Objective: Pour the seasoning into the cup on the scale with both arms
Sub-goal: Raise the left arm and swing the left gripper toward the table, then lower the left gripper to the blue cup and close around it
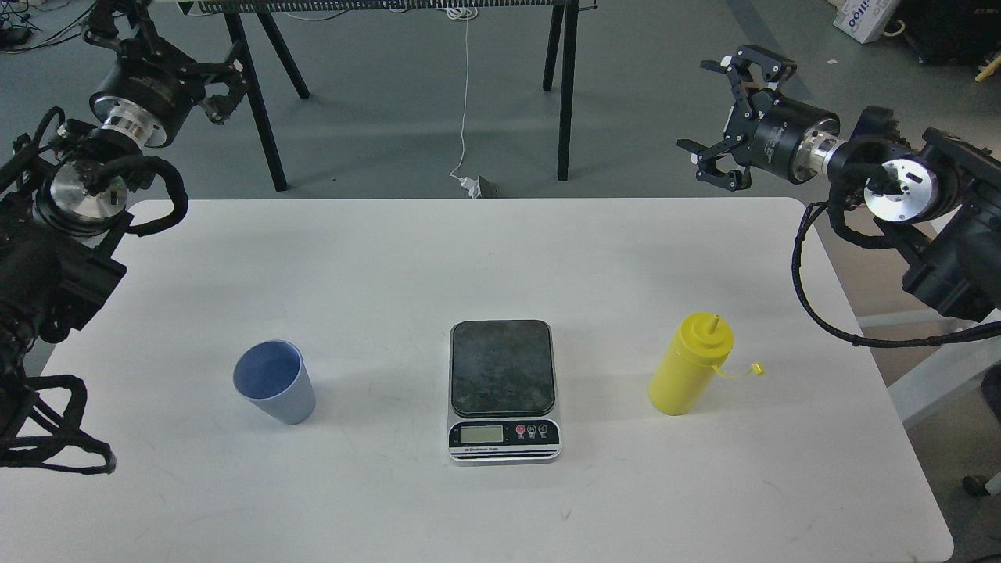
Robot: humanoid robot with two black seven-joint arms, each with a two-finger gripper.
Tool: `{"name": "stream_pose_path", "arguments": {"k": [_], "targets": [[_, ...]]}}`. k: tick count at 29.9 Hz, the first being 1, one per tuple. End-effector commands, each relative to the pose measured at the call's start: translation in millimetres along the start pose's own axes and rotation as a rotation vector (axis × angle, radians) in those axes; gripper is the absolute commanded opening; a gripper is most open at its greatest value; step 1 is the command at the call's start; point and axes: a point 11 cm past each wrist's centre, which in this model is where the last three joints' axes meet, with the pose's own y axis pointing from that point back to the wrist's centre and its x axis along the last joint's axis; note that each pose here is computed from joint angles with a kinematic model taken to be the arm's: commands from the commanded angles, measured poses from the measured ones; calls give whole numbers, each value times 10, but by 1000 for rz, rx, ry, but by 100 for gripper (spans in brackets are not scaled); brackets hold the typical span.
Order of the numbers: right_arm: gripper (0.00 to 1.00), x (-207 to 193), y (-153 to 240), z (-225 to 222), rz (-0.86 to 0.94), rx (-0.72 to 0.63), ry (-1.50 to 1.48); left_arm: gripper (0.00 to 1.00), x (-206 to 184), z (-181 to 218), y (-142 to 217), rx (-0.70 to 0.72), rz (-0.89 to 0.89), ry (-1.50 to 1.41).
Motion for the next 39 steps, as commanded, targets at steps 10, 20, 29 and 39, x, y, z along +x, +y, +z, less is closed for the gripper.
{"name": "stream_pose_path", "arguments": {"k": [10, 20, 29, 39], "targets": [[100, 11, 38, -235, -20, 159, -160, 100, -181, -147, -76, 256, -98, -546], [100, 46, 65, -226, -39, 252, -329, 99, -495, -39, 5, 288, -458, -1213], [100, -72, 2, -272, -72, 267, -344, 99, -659, -191, 541, 506, -845, -1749], [100, -36, 20, -219, -64, 260, -345, 100, -423, -723, 1252, 776, -1171, -1908]]}}
